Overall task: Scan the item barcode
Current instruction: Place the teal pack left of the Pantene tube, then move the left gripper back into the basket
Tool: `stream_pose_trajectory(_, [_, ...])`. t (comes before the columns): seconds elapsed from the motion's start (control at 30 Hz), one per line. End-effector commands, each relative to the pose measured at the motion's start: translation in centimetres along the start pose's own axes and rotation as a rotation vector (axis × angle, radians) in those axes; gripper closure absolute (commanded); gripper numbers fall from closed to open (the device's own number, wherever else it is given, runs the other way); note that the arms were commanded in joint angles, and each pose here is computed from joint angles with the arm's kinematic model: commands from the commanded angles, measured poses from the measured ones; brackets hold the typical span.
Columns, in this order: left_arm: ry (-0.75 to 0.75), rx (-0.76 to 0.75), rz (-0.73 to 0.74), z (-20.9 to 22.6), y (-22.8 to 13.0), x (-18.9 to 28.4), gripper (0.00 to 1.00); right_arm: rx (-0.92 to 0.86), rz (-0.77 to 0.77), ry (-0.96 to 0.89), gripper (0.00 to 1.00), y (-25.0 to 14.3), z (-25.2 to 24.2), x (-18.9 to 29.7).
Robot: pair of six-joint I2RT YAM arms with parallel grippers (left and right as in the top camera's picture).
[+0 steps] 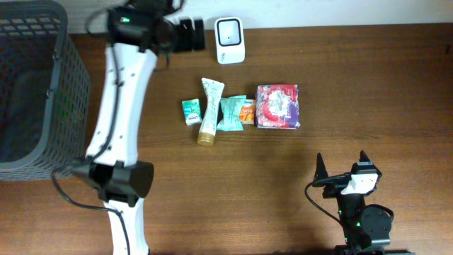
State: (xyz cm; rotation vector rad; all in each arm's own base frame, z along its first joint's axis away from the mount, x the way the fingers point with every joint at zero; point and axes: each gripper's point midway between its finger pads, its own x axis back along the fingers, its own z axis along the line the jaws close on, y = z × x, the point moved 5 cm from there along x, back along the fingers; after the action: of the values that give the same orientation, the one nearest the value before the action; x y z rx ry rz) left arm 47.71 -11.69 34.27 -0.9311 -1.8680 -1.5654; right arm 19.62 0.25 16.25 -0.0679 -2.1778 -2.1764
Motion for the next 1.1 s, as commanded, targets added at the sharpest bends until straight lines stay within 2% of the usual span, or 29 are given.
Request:
stream_pose_trajectory(0.0, [0.139, 0.036, -0.265, 3.8, 4.3, 8.0, 0.01, -0.005, 0.006, -0.012, 0.01, -0.3, -0.2, 0.0])
stream_pose_trajectory(0.03, [0.177, 0.056, -0.304, 5.0, 4.8, 9.3, 0.02, -0.005, 0.006, -0.012, 0.01, -0.3, -0.2, 0.0])
stream_pose_trajectory(0.13, [0.325, 0.179, -0.375, 13.1, 6.0, 12.1, 0.00, -0.005, 0.006, -0.012, 0.01, -0.3, -0.2, 0.0])
stream_pose_trajectory(0.23, [0.438, 0.298, -0.334, 19.8, 5.1, 12.5, 0.11, -0.005, 0.006, -0.011, 0.01, -0.3, -0.2, 0.0])
stream_pose_trajectory(0.27, [0.471, 0.377, -0.321, 22.1, 4.4, 12.6, 0.10, -0.005, 0.006, -0.012, 0.01, -0.3, -0.2, 0.0])
stream_pose_trajectory(0.3, [0.505, 0.459, -0.298, 25.0, 3.5, 12.8, 0.01, -0.005, 0.006, -0.012, 0.01, -0.3, -0.2, 0.0])
stream_pose_trajectory(0.37, [0.561, 0.529, -0.257, 28.8, 2.0, 13.0, 0.01, -0.005, 0.006, -0.012, 0.01, -0.3, -0.2, 0.0])
stream_pose_trajectory(0.47, [0.567, 0.614, -0.145, 32.7, -0.7, 11.6, 0.01, -0.005, 0.006, -0.011, 0.01, -0.3, -0.2, 0.0])
stream_pose_trajectory(0.57, [0.531, 0.668, -0.044, 34.6, -2.7, 9.2, 0.01, -0.005, 0.007, -0.011, 0.01, -0.3, -0.2, 0.0])
stream_pose_trajectory(0.67, [0.384, 0.725, 0.039, 35.3, -4.2, 5.8, 0.01, -0.005, 0.007, -0.012, 0.02, -0.3, -0.2, 0.0])
stream_pose_trajectory(0.87, [0.386, 0.750, 0.111, 36.6, -6.0, 2.7, 0.01, -0.005, 0.006, -0.011, 0.01, -0.3, -0.2, 0.0])
stream_pose_trajectory(1.07, [0.395, 0.886, 0.210, 38.6, -8.6, -1.5, 0.01, -0.005, 0.006, -0.012, 0.01, -0.3, -0.2, 0.0])
